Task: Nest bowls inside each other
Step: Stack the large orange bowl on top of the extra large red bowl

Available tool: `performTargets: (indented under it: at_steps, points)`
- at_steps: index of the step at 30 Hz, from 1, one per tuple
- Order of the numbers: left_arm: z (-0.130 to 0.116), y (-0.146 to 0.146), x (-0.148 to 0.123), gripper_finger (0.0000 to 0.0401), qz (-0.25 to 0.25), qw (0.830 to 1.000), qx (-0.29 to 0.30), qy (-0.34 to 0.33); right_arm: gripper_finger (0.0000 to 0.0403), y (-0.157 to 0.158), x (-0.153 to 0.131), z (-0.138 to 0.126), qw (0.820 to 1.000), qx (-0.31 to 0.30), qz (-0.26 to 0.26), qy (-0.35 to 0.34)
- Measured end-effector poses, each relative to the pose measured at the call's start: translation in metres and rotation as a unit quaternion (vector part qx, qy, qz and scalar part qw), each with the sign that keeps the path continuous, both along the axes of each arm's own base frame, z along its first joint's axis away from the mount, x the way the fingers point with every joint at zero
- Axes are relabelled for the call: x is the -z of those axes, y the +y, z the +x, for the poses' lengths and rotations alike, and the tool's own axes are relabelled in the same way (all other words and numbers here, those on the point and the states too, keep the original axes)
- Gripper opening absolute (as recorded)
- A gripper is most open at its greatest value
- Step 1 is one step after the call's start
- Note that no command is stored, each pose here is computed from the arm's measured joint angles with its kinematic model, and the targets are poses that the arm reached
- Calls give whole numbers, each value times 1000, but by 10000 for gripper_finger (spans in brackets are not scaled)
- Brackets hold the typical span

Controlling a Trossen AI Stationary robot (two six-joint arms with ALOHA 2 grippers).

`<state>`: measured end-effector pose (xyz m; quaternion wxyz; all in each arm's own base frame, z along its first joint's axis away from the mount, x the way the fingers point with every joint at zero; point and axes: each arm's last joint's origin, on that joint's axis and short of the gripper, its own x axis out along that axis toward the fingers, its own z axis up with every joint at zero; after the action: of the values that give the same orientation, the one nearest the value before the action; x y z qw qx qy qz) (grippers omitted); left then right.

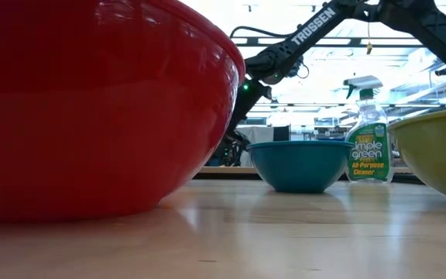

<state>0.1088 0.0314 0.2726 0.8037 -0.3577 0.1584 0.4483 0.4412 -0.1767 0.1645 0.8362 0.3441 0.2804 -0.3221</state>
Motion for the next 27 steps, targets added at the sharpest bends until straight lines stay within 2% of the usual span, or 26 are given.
performTargets:
  at_steps: [7, 12, 16, 21, 27]
  points:
    - [0, 0, 0, 259, 0, 1000, 0, 0, 29, 0, 1, -1, 1000, 5, 15, 1]
    - [0, 0, 0, 259, 1, 1000, 0, 0, 26, 1, 0, -1, 999, 32, 39, -11]
    - [0, 0, 0, 259, 0, 1000, 1, 0, 26, -2, 0, -1, 999, 33, 39, -18]
    - [-3, -1, -8, 259, 8, 1000, 7, -11, 26, -4, -17, -3, 998, 2, 36, -42]
    - [-6, -1, -36, 259, 77, 995, 62, 1, 25, 2, -57, -10, 994, -73, 4, -78]
